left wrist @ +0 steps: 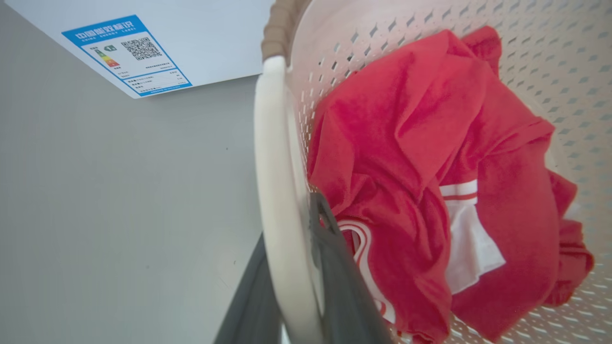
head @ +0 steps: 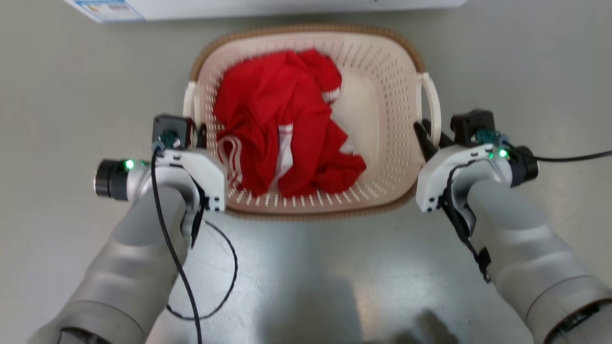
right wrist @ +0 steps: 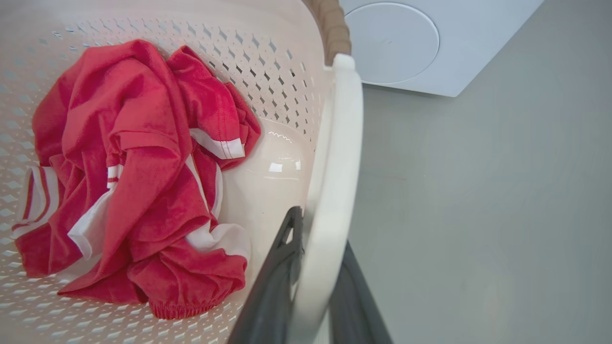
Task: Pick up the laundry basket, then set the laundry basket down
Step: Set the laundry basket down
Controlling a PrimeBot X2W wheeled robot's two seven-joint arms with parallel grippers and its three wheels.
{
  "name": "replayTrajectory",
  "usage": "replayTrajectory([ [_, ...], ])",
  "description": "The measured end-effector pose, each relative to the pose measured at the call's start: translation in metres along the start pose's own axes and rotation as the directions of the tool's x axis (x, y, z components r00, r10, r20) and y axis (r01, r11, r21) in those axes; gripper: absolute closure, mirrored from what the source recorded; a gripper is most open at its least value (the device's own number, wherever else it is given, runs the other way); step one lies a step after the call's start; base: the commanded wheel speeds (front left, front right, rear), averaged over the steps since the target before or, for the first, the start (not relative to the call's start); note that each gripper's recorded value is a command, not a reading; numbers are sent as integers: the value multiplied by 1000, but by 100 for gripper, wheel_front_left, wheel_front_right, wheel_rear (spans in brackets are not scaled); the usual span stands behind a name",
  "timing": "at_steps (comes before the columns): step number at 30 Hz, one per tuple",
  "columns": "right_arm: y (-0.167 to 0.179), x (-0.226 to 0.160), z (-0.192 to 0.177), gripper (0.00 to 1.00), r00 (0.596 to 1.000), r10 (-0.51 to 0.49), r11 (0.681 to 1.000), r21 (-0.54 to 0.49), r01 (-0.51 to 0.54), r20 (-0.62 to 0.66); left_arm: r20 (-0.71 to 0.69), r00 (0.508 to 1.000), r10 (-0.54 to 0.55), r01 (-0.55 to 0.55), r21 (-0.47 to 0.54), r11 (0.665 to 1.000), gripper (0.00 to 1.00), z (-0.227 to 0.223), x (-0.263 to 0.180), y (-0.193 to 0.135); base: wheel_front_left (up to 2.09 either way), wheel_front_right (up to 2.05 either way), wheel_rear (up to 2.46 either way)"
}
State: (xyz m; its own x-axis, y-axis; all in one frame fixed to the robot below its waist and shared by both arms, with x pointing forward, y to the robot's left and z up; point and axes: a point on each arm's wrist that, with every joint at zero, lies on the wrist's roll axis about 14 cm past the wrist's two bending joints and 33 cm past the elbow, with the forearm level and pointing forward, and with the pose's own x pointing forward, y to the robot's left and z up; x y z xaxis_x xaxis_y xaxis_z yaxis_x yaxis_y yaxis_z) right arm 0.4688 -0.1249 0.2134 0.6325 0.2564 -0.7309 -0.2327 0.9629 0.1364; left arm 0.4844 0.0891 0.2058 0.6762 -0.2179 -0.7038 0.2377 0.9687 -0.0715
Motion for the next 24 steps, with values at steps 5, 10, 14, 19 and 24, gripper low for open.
replayTrajectory([
  [5,-7,18,0,100,1000,-7,1000,1,7,6,8,1000,5,-5,-1,1000,100,-1,19,4,0,0,0],
  [10,-13,32,-8,100,1000,-14,1000,1,14,4,3,1000,7,-7,-7,1000,100,-10,34,7,0,0,0],
  [14,-17,40,-11,100,1000,-21,1000,5,21,10,6,1000,12,-12,-2,1000,100,-13,43,8,0,0,0],
  [19,-20,47,-13,100,999,-28,1000,4,28,18,13,1000,16,-16,-1,1000,100,-14,51,11,0,0,0],
  [24,-22,52,-13,100,999,-32,999,5,32,28,17,1000,23,-24,3,1000,100,-15,56,14,0,0,0],
])
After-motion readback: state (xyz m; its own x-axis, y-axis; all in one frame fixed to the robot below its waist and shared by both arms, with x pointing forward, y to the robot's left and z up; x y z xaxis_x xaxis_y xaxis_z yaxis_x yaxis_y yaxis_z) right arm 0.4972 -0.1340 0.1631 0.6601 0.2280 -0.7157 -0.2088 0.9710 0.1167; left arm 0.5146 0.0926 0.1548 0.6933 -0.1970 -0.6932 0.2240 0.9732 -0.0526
